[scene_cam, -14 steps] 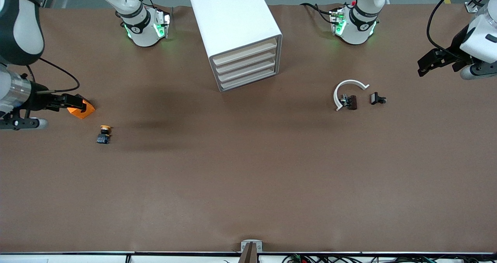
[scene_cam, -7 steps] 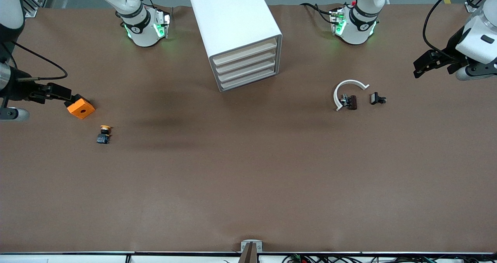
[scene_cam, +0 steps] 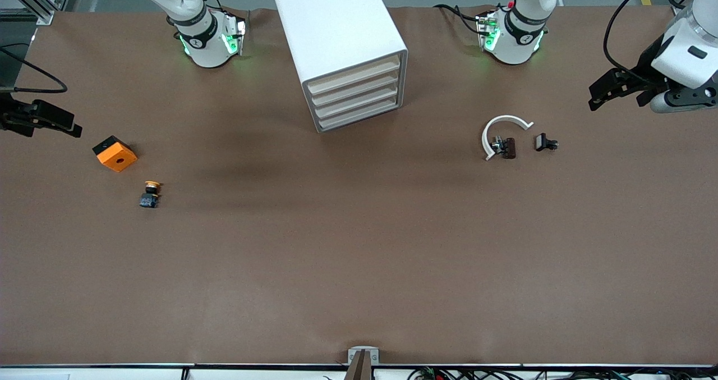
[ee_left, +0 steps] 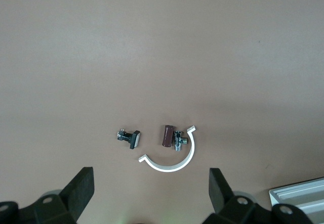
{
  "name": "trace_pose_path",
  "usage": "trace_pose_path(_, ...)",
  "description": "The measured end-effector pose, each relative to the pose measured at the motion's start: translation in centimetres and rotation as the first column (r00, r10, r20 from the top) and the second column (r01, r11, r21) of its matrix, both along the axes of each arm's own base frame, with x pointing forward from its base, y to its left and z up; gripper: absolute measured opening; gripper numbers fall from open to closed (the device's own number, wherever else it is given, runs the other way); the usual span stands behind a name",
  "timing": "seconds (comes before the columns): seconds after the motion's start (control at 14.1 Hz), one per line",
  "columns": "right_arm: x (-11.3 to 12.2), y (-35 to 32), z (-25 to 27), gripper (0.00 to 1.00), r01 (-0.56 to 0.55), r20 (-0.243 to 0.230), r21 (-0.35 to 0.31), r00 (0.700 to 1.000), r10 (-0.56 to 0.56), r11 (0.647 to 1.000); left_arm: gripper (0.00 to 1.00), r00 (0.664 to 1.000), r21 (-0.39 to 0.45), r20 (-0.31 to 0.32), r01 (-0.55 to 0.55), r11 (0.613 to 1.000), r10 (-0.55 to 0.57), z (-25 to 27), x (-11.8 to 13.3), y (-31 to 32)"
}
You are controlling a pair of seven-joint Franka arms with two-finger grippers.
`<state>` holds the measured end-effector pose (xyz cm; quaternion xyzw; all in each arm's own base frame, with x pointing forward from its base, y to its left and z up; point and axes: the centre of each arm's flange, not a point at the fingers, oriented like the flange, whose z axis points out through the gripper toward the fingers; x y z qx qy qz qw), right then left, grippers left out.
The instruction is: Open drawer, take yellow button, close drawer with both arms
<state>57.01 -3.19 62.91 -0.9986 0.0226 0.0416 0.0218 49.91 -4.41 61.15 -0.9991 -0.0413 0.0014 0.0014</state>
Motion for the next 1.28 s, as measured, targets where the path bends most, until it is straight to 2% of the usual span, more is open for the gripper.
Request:
trace_pose_path(0.5, 0.1, 0.0, 0.1, 1.00, -0.002, 0.002, -0.010, 1.000, 0.002, 1.000, 1.00, 1.000, 0.006, -0.006, 0.013, 1.000, -0.013, -0.1, -0.3, -2.2)
trace_pose_path(0.71, 0.1, 0.0, 0.1, 1.00, -0.002, 0.003, -0.011, 1.000, 0.002, 1.000, 1.00, 1.000, 0.003, 0.012, 0.001, 1.000, -0.001, 0.6, -0.1, -1.6)
trace_pose_path(1.0, 0.1, 0.0, 0.1, 1.00, -0.002, 0.003, -0.012, 1.000, 0.002, 1.000, 1.00, 0.999, -0.004, 0.034, -0.006, 1.000, 0.006, 1.6, 0.9, -1.2)
trace_pose_path(1.28, 0.1, -0.1, 0.1, 1.00, -0.001, 0.003, -0.016, 1.000, 0.001, 1.000, 1.00, 1.000, -0.011, 0.027, -0.005, 1.000, 0.005, 1.3, 2.3, -1.1)
